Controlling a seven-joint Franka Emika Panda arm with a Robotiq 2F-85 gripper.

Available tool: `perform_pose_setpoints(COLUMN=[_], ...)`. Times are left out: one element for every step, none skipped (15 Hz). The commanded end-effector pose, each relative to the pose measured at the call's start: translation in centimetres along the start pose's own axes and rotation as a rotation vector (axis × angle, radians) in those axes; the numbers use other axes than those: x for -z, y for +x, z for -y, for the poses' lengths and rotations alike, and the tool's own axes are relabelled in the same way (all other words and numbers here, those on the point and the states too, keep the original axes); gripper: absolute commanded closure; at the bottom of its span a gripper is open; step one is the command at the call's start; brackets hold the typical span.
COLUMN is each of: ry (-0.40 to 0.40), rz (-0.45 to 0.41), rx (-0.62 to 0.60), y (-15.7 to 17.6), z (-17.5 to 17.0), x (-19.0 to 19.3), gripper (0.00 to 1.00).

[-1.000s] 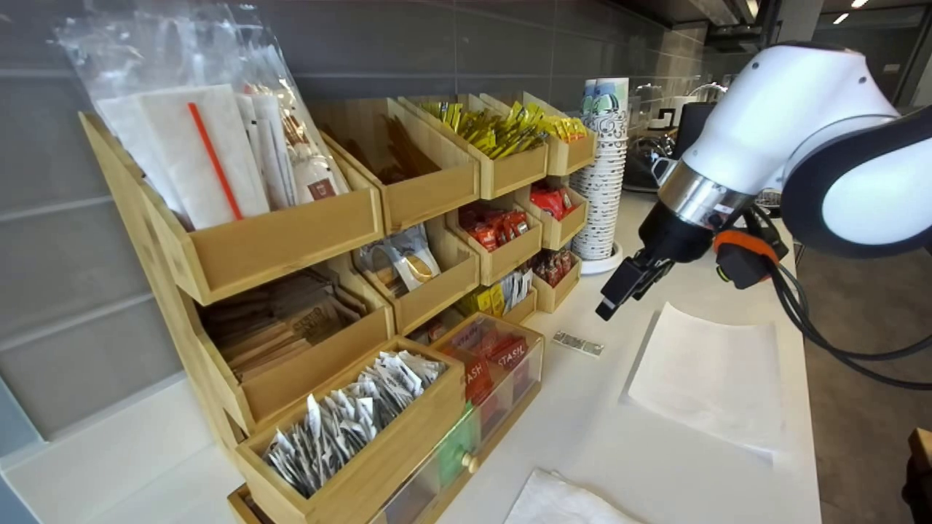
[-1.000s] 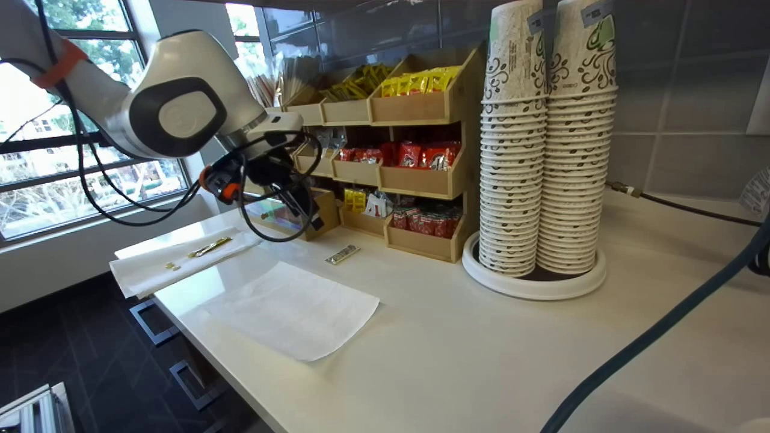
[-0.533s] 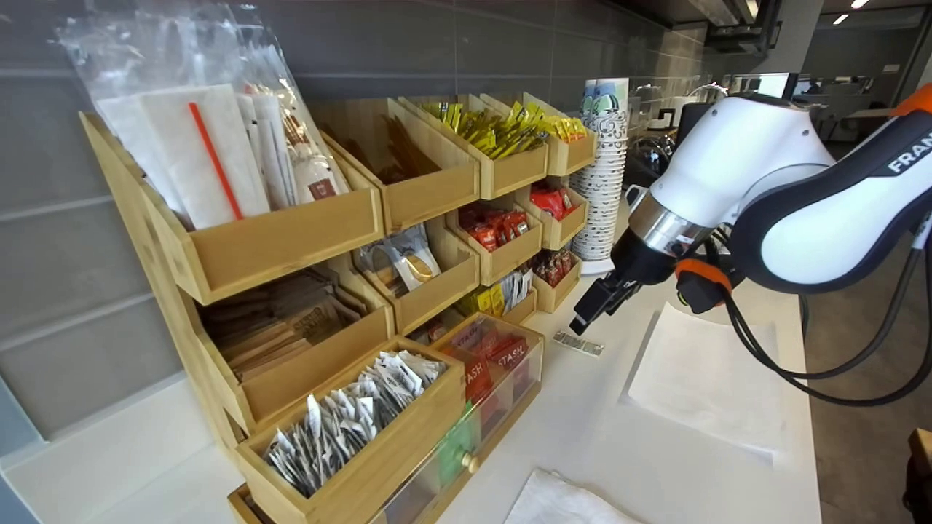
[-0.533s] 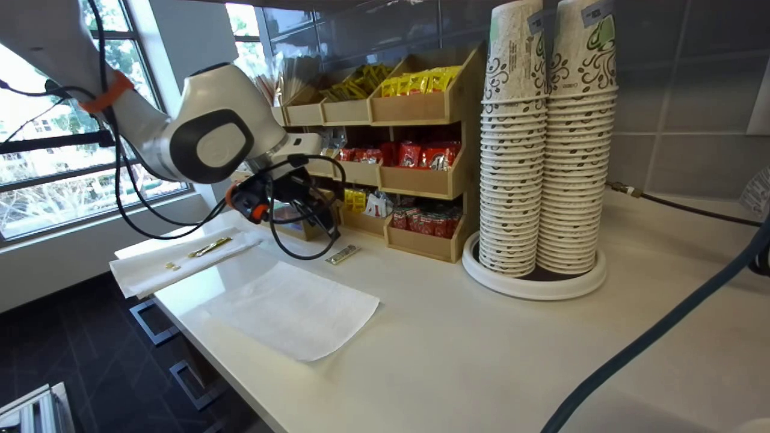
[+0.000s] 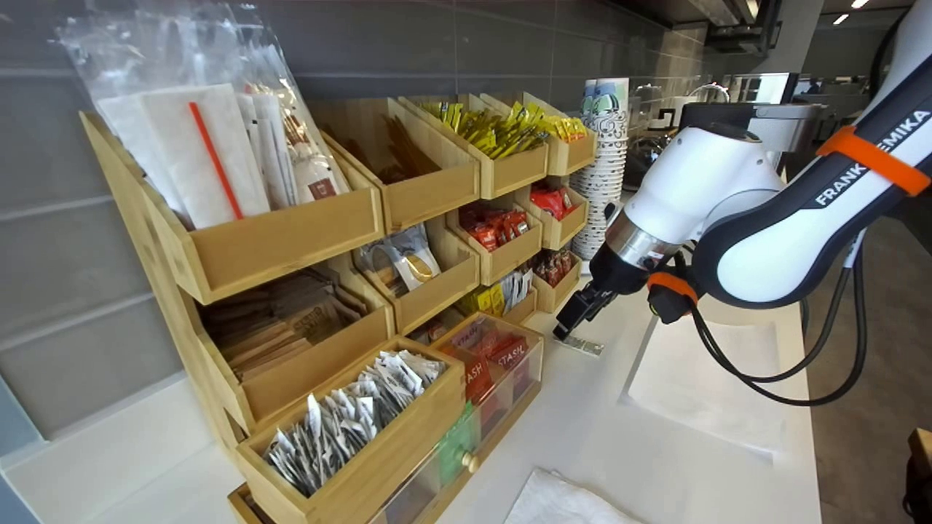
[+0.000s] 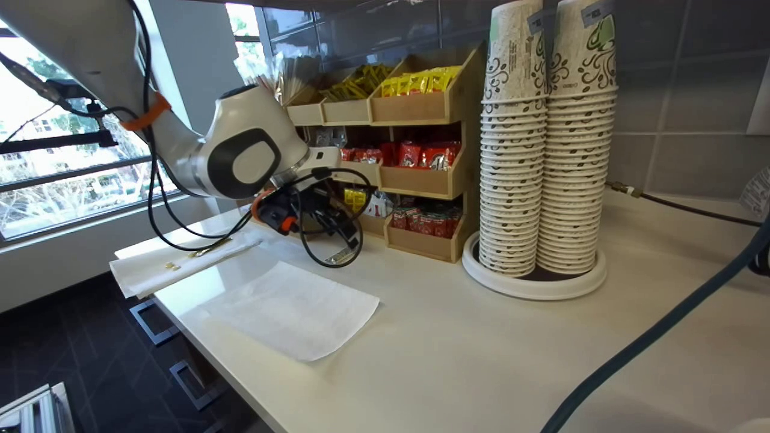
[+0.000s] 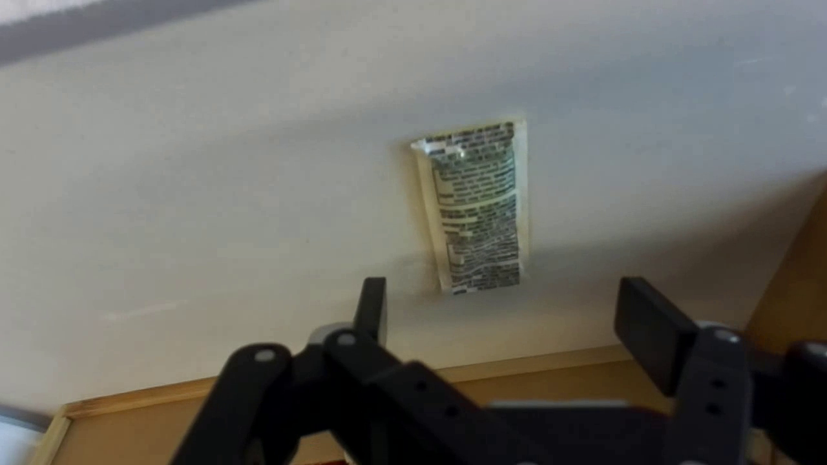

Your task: Put the white sachet on the top right rack

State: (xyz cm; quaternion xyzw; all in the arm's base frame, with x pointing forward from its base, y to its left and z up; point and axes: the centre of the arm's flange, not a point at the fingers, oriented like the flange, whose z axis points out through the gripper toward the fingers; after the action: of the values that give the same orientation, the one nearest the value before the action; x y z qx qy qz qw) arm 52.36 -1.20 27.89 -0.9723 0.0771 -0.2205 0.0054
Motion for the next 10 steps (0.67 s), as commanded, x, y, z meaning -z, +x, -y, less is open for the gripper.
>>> perform_pose_setpoints(ry=[-0.01, -0.011, -0.014, -0.015, -0.016, -0.016, -0.017, -0.019, -0.022, -0.023], rz=[-0.015, -0.012, -0.009, -0.006, -0.004, -0.002, -0.001, -0.002, -0.006, -0.008], rx=[0.029, 0.03, 0.031, 0.033, 0.035, 0.035, 0.036, 0.036, 0.036, 0.035], y=[1.1, 1.1, 1.2, 1.3, 1.2, 1.3, 1.4, 1.5, 1.6, 1.7], z=[0.1, 0.1, 0.0, 0.0, 0.0, 0.0, 0.1, 0.1, -0.2, -0.3], x=[-2.2, -2.6, -2.9, -3.2, -3.5, -3.7, -3.9, -4.0, -3.7, -3.7], gripper=[0.18, 0.18, 0.23, 0.23, 0.28, 0.36, 0.46, 0.55, 0.63, 0.7])
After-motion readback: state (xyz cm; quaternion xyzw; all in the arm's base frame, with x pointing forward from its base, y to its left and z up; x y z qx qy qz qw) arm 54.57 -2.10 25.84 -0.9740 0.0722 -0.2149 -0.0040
